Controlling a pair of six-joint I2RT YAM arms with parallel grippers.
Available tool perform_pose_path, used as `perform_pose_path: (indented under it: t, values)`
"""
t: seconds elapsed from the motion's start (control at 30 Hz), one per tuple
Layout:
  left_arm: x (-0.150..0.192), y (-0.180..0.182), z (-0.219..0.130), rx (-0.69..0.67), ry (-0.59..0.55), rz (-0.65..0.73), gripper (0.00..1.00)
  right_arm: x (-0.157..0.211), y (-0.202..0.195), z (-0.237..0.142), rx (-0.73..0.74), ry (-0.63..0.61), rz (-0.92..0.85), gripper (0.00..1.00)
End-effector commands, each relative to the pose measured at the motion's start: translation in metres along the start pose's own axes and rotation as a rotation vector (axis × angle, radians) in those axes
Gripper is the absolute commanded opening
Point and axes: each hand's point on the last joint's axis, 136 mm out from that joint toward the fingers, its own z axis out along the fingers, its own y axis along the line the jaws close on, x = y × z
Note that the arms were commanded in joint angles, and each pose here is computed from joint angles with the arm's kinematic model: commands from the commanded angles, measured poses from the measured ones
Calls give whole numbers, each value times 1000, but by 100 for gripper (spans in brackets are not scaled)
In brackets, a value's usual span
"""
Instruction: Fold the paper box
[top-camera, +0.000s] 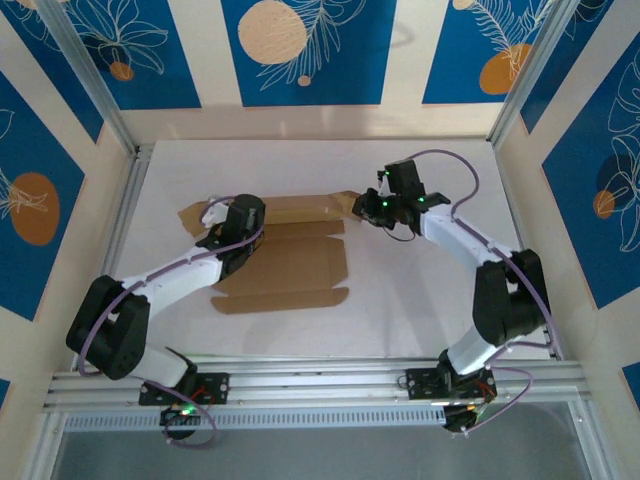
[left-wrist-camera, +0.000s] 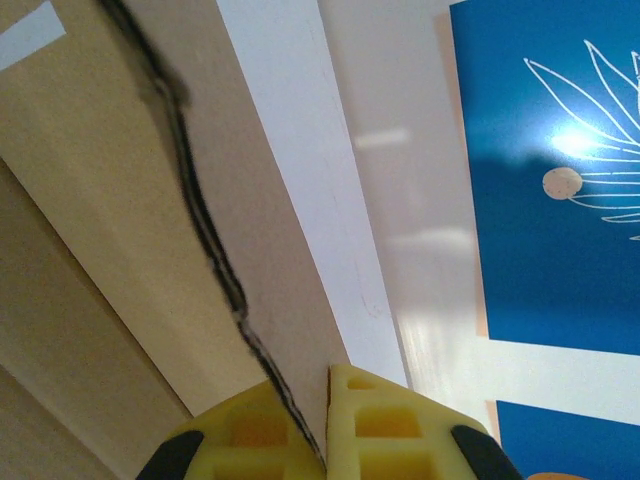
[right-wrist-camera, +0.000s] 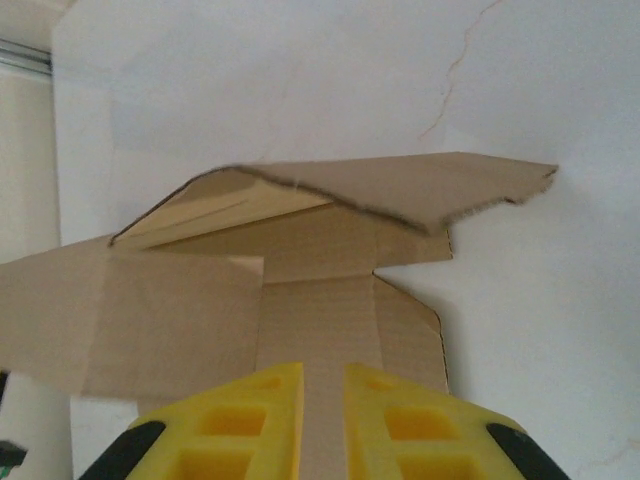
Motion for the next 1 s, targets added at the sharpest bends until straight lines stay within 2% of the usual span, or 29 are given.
perform_pose_path:
  t: [0.0,0.13,0.23,0.4,0.57,0.67,0.73,0.87,0.97]
  values:
    - [-3,14,-5,-45,-16,40,0,-14,20,14,-15,7,-43,19]
    - [-3,13,-6,-41,-15,37,0,0,44,38,-87,105,-44,14]
    - [-3,12,-6,-39,-15,38,0,12,66,45,-195,131,-16,13]
    - [-1,14,-6,-46,-6,38,0,4,86,45,-419,148,179,13]
    - [1,14,-7,-46,-4,41,0,-3,87,51,-542,153,361,14]
    - [-2,13,-8,-45,-13,44,0,-5,91,54,-624,174,400,14]
    - [-3,12,-9,-39,-20,48,0,-3,85,54,-596,170,370,15]
    - [-7,10,-10,-29,-31,41,0,2,38,46,-267,76,218,17]
    - [-8,10,-11,-40,-30,14,0,4,4,36,-80,31,132,20]
